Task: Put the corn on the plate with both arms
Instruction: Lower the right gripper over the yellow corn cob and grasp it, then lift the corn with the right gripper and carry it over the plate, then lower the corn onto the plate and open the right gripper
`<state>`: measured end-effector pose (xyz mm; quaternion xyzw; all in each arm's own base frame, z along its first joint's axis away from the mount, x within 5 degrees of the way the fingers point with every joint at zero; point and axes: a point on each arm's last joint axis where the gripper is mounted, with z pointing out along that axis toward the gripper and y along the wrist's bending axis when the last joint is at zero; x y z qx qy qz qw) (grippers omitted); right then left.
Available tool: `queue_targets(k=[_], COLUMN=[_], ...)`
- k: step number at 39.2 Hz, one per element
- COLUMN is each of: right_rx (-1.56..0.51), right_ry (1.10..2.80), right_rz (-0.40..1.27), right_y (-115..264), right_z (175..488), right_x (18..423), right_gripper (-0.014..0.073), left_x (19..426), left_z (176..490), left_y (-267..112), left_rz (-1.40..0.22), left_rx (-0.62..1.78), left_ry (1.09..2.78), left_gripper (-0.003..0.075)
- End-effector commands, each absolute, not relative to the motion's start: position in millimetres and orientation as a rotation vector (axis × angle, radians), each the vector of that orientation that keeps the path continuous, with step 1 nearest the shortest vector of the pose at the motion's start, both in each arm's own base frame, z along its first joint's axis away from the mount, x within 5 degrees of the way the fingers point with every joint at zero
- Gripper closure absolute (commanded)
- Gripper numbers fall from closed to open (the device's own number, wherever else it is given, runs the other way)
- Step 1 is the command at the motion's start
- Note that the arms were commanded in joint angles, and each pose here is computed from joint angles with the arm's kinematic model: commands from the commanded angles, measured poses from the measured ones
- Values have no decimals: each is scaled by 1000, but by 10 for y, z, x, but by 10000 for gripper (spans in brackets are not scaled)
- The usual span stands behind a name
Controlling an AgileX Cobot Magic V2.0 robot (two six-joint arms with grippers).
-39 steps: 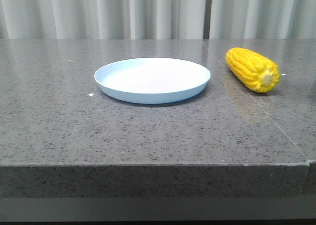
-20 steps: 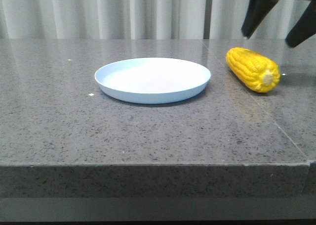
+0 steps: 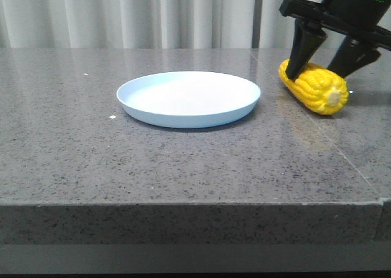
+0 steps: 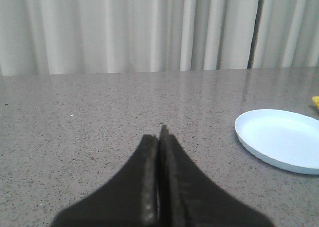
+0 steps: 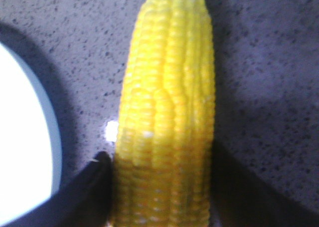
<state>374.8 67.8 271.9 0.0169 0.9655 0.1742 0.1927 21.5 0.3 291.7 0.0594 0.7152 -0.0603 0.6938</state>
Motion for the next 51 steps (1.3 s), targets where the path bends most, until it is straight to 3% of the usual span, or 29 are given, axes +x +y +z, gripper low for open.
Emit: queue_targets(k=[1, 7, 14, 22, 32, 42, 45, 51], right_rx=[45, 42, -3, -197, -297, -281, -283, -289], right_ry=[2617, 2593, 2490, 2435, 2427, 2477, 2500, 2517], right_rz=[537, 538, 553, 644, 726, 722, 719, 718], right_y=[700, 696, 742, 1251, 1846, 1980, 1991, 1994], right_z=[3003, 3077, 3452, 3739, 3536, 3208, 3145, 3122], right_x=[3717, 3689, 3579, 3438, 3426, 3603, 3623, 3618], right_gripper=[373, 488, 484, 484, 484, 484, 455, 275], left_x=[185, 185, 185, 185, 185, 185, 185, 185], left_z=[3059, 3059, 3059, 3059, 3059, 3059, 3059, 3059], left_y=[2, 2, 2, 2, 2, 2, 2, 2], left_rz=[-155, -155, -155, -155, -155, -155, -155, -155], left_rx=[125, 125, 125, 125, 125, 125, 125, 125], left_ry=[1497, 1497, 1497, 1497, 1497, 1497, 1497, 1497], left_gripper=[741, 741, 741, 741, 741, 741, 741, 741])
